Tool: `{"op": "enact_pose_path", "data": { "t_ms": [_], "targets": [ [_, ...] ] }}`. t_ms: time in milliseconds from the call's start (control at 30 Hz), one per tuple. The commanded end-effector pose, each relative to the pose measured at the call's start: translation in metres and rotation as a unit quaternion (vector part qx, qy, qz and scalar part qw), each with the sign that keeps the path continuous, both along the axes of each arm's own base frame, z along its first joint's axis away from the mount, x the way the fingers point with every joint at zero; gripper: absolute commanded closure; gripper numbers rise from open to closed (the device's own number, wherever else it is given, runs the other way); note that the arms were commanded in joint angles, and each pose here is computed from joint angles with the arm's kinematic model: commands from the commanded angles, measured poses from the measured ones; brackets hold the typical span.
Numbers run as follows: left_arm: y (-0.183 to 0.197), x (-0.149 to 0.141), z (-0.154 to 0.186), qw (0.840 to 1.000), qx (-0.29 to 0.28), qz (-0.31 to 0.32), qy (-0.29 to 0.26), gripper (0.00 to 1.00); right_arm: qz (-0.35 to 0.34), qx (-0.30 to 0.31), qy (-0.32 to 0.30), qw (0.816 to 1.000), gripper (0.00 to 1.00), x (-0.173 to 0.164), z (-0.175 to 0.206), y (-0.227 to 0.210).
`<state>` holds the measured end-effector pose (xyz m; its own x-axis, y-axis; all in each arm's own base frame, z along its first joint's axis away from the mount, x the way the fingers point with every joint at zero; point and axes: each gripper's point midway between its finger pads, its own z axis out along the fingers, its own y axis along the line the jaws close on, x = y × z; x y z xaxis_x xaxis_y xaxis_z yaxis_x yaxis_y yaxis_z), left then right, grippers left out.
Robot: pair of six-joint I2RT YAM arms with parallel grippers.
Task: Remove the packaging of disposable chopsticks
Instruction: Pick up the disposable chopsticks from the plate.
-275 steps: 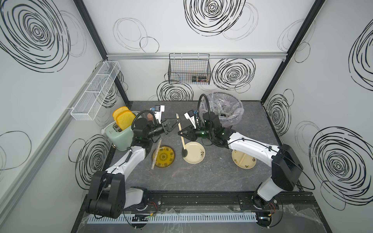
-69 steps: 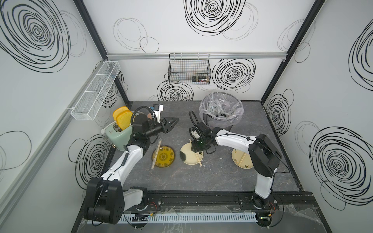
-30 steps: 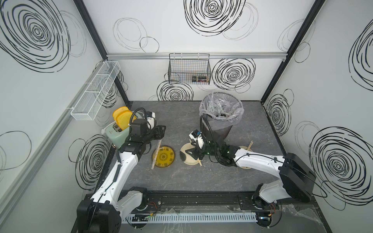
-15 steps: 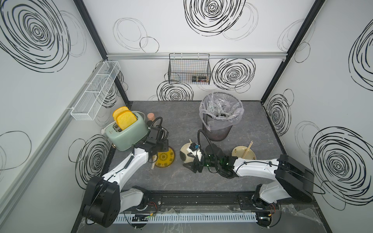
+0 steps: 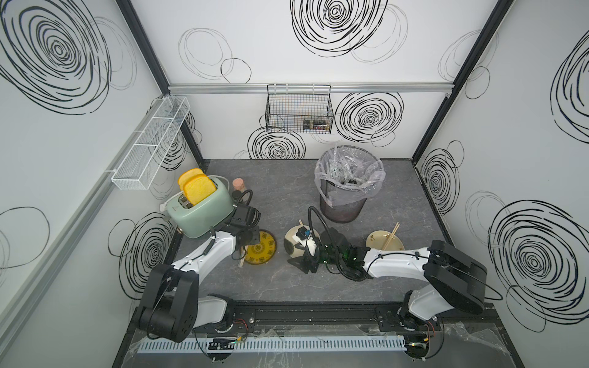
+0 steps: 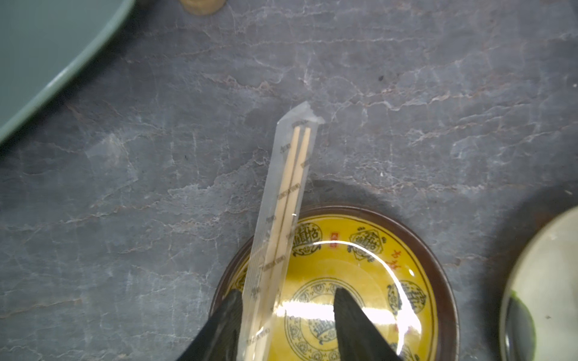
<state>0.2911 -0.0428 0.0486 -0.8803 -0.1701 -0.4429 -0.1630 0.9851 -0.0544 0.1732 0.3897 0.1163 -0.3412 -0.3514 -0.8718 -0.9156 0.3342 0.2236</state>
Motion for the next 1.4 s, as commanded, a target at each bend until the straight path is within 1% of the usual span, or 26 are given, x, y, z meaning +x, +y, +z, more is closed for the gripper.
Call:
{"op": "enact_pose_path", "data": {
  "t_ms": [0, 233, 367, 433, 633, 800, 933, 1000, 1167, 1367],
  "targets": [
    [0.002, 0.002, -0.005, 1.0, -0.006, 0.022, -0.005, 0.5, 0.006, 0.015, -0.012, 1.0, 0.31, 0.001, 0.011, 0.009],
    [-0.001, 0.001, -0.014, 1.0, -0.008, 0.023, 0.005, 0.52, 0.008, 0.011, -0.012, 1.0, 0.31, 0.0, 0.009, 0.01],
    [-0.008, 0.0, -0.02, 1.0, -0.011, 0.012, 0.009, 0.52, 0.01, 0.01, -0.012, 1.0, 0.31, -0.001, 0.009, 0.011],
    [-0.013, -0.002, -0.024, 1.0, -0.021, 0.018, 0.012, 0.52, 0.01, 0.011, -0.013, 1.0, 0.31, -0.001, 0.009, 0.011],
    [-0.034, -0.004, -0.023, 0.999, -0.047, 0.001, 0.01, 0.54, 0.012, 0.007, -0.011, 1.0, 0.31, -0.002, 0.006, 0.013],
    [-0.031, -0.004, -0.02, 0.999, -0.036, 0.001, 0.007, 0.53, 0.011, 0.004, -0.011, 1.0, 0.31, -0.001, 0.004, 0.013],
    [-0.026, -0.005, -0.025, 1.0, -0.021, 0.003, 0.013, 0.54, 0.012, 0.004, -0.011, 1.0, 0.31, -0.002, 0.004, 0.014],
    [-0.025, -0.005, -0.027, 1.0, -0.019, 0.004, 0.014, 0.58, 0.012, 0.004, -0.011, 1.0, 0.31, -0.002, 0.004, 0.013],
    [-0.026, -0.005, -0.029, 1.0, -0.021, 0.005, 0.012, 0.74, 0.011, 0.003, -0.011, 1.0, 0.31, -0.002, 0.004, 0.013],
    [-0.025, -0.007, -0.033, 1.0, -0.022, 0.007, 0.012, 0.83, 0.014, 0.004, -0.01, 1.0, 0.31, -0.003, 0.003, 0.014]
  ]
}}
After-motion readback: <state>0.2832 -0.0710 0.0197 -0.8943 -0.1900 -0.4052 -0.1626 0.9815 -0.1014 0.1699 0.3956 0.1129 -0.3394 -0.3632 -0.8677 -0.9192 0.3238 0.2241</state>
